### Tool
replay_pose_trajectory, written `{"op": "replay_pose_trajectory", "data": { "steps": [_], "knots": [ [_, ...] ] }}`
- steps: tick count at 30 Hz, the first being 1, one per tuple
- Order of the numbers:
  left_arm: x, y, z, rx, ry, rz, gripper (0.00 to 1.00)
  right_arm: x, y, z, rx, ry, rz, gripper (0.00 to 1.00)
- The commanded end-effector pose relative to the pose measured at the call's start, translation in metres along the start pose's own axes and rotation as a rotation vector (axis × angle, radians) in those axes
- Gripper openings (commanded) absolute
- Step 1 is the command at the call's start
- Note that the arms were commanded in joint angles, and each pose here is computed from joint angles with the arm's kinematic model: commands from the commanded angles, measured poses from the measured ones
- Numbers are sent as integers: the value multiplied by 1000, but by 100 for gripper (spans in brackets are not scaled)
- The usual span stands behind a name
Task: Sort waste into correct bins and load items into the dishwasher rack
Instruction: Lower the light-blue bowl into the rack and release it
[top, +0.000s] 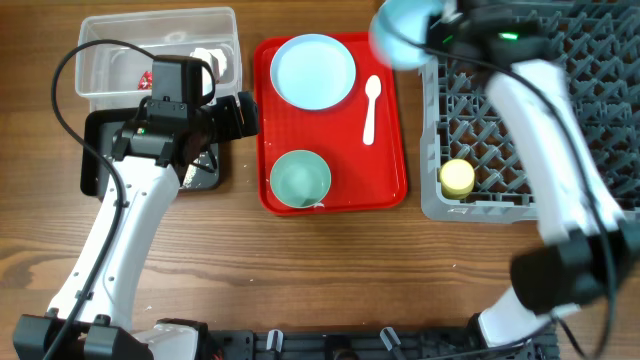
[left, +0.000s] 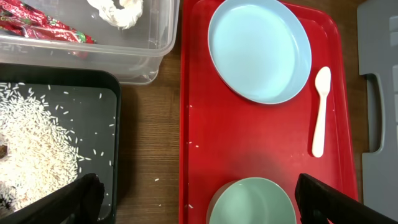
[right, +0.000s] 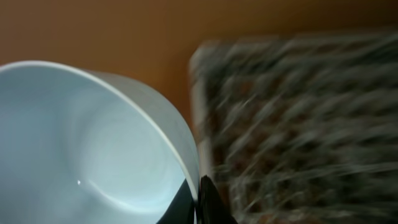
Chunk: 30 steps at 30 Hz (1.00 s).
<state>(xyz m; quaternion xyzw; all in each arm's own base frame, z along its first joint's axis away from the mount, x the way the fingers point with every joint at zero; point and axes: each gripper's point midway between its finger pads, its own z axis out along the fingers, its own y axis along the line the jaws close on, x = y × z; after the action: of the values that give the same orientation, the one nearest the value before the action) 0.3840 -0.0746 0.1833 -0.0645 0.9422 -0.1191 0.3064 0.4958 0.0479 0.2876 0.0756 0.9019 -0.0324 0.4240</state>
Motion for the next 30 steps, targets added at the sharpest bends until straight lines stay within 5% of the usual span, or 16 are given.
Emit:
{"op": "replay_pose_trajectory", "data": {
  "steps": [1, 4, 15, 30],
  "knots": [
    [-1, 2, 2, -13, 0, 13, 100, -39, -89, -22, 546, -203, 28, 4],
    [-1, 1, 2, -13, 0, 14, 100, -58, -107, -14, 778, -251, -117, 4],
    [-1, 1, 2, -13, 0, 14, 100, -40, -87, 112, 981, -147, -564, 4],
    [-1, 1, 2, -13, 0, 14, 100, 21, -74, 164, 979, -22, -638, 4]
  ]
}}
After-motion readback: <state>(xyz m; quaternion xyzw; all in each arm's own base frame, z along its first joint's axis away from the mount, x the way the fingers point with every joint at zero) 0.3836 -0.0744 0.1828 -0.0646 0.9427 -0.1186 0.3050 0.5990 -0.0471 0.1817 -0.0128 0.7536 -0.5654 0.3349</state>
